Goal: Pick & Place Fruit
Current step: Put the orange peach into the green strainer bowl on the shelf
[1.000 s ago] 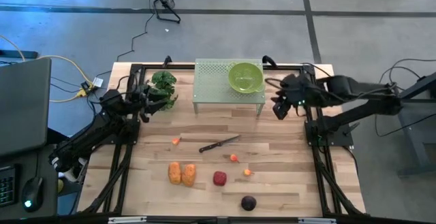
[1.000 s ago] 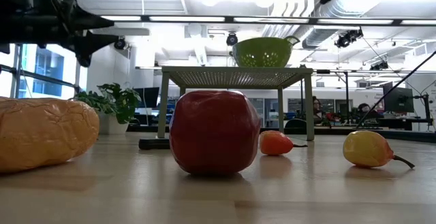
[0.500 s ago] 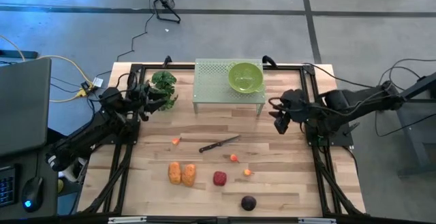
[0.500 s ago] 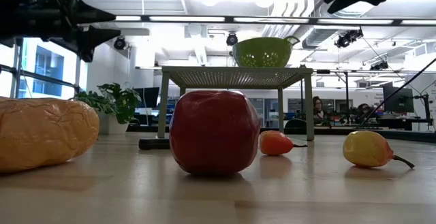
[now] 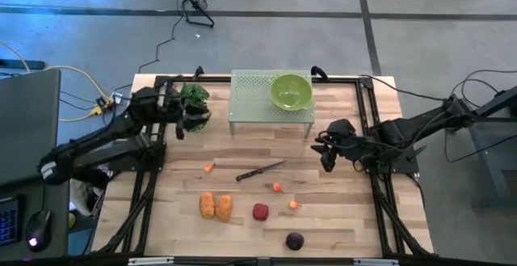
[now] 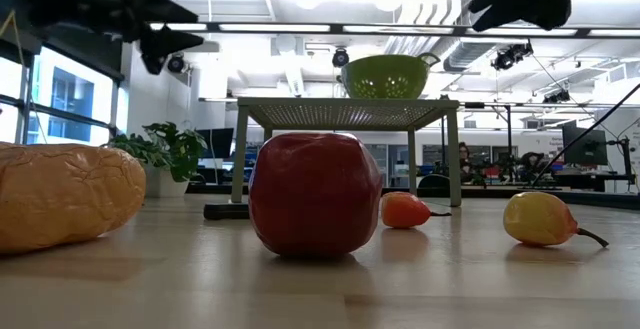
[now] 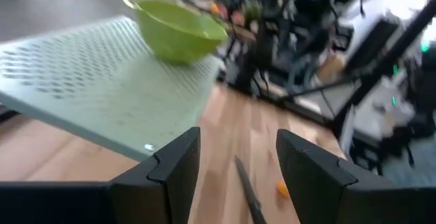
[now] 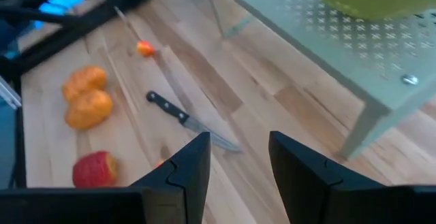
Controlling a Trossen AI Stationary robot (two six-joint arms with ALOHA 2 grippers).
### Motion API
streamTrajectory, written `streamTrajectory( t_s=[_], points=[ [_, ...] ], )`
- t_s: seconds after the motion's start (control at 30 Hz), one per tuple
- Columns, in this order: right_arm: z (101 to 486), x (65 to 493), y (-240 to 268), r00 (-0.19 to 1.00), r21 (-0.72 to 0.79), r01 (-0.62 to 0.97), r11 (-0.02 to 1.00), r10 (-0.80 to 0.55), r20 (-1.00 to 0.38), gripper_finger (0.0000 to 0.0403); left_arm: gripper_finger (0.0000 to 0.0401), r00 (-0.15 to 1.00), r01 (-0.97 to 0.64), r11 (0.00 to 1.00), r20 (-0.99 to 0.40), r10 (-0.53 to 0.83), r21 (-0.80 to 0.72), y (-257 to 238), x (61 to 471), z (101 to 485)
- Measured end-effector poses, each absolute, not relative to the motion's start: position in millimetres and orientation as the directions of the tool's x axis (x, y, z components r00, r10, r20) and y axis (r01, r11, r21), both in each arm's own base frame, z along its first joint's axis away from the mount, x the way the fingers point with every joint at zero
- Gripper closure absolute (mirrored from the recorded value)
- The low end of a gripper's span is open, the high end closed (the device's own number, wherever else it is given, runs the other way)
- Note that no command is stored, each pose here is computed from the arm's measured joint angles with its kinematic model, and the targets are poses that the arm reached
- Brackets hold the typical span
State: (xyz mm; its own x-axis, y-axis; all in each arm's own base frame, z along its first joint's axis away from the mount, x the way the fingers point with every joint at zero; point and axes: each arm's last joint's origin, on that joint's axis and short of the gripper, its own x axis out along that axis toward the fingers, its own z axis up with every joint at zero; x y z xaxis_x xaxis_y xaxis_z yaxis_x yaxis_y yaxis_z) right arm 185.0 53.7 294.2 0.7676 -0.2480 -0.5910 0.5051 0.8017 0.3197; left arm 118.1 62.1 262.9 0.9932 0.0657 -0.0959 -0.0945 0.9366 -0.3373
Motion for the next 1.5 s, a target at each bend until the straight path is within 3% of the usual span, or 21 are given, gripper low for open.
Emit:
streamTrajectory(
  t_s=[0.3,0.53,1.07,1.23,1.5],
  points=[
    [272,190,58,0.807,0.363,0.472,0.803,-0.228,-0.545,0.0259,0.0211,0.910,-0.081,0.970,-0.414,-0.021,-0.228,40,145,293],
    [265,192,59,0.819,0.386,0.463,0.798,-0.219,-0.530,0.0259,0.0211,0.856,-0.023,0.979,-0.509,-0.085,-0.202,19,151,311],
    [259,209,65,0.839,0.392,0.433,0.812,-0.204,-0.505,0.0259,0.0211,0.549,0.106,0.974,-0.804,-0.227,-0.202,-39,174,271],
    [255,214,67,0.835,0.386,0.436,0.813,-0.205,-0.510,0.0259,0.0211,0.464,0.013,0.979,-0.866,-0.186,-0.203,-47,186,255],
    [254,218,69,0.845,0.388,0.406,0.827,-0.179,-0.503,0.0259,0.0211,0.367,-0.297,0.921,-0.921,-0.134,-0.253,-49,199,236]
  ],
)
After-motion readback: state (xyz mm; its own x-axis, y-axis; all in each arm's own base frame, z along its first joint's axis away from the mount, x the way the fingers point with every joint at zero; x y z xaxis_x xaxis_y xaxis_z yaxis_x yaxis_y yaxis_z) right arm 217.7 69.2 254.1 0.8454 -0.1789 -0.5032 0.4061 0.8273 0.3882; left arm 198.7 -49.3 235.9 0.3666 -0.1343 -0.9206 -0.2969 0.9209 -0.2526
